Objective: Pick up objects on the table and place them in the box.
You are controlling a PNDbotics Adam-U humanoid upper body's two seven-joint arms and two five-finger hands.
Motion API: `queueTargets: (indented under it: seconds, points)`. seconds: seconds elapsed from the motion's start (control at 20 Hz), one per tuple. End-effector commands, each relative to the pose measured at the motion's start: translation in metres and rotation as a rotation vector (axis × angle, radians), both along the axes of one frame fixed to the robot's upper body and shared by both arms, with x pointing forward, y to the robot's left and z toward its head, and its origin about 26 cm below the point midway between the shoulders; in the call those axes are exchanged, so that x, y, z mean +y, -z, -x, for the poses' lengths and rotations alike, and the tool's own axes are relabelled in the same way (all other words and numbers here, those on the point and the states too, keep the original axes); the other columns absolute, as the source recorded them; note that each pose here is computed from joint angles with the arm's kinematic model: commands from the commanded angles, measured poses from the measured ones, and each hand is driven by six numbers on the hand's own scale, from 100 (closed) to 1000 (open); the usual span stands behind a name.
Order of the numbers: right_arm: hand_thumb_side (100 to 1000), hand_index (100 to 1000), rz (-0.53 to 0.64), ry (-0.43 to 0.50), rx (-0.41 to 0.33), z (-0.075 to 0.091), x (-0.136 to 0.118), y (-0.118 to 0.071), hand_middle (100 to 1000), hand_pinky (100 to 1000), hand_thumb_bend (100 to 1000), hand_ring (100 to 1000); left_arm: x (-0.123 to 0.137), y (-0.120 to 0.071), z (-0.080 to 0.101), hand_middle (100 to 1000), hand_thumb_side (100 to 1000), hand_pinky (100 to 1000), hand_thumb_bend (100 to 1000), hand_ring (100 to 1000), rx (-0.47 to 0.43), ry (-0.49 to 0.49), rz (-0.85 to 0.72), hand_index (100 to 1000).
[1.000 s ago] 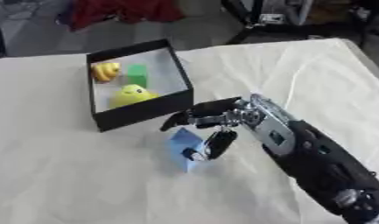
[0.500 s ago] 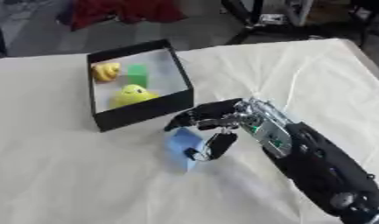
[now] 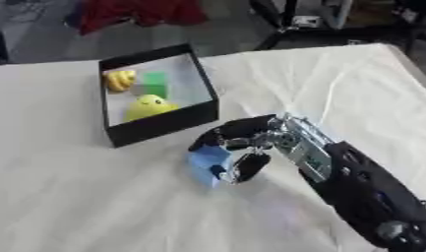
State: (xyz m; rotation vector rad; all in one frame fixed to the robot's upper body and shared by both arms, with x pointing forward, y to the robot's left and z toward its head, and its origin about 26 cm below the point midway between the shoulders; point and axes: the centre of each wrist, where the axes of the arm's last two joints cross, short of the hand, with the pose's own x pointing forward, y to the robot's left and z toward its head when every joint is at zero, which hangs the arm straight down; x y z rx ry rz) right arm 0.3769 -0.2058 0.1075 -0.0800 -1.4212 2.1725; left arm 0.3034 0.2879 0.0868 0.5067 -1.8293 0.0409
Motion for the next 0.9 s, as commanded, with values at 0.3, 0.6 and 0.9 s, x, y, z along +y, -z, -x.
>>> queueTargets:
  seconds: [0.3, 0.6, 0.9]
  points:
    - [766, 1000, 0.151, -0.156, 0.05, 0.0, -0.016, -0.001, 926, 916, 100, 988, 0.004, -0.01, -0.001, 595, 685, 663, 798, 583, -0.028, -0.006, -0.022, 807]
    - [939, 1000, 0.133, -0.089, 0.134, -0.005, -0.026, 0.013, 934, 917, 100, 953, 0.004, -0.01, -0.002, 595, 685, 663, 798, 582, -0.029, -0.005, -0.021, 807]
    - [1000, 1000, 0.12, -0.043, 0.189, -0.008, -0.032, 0.022, 936, 918, 100, 913, 0.003, -0.01, -0.002, 595, 685, 664, 798, 582, -0.03, -0.004, -0.02, 807]
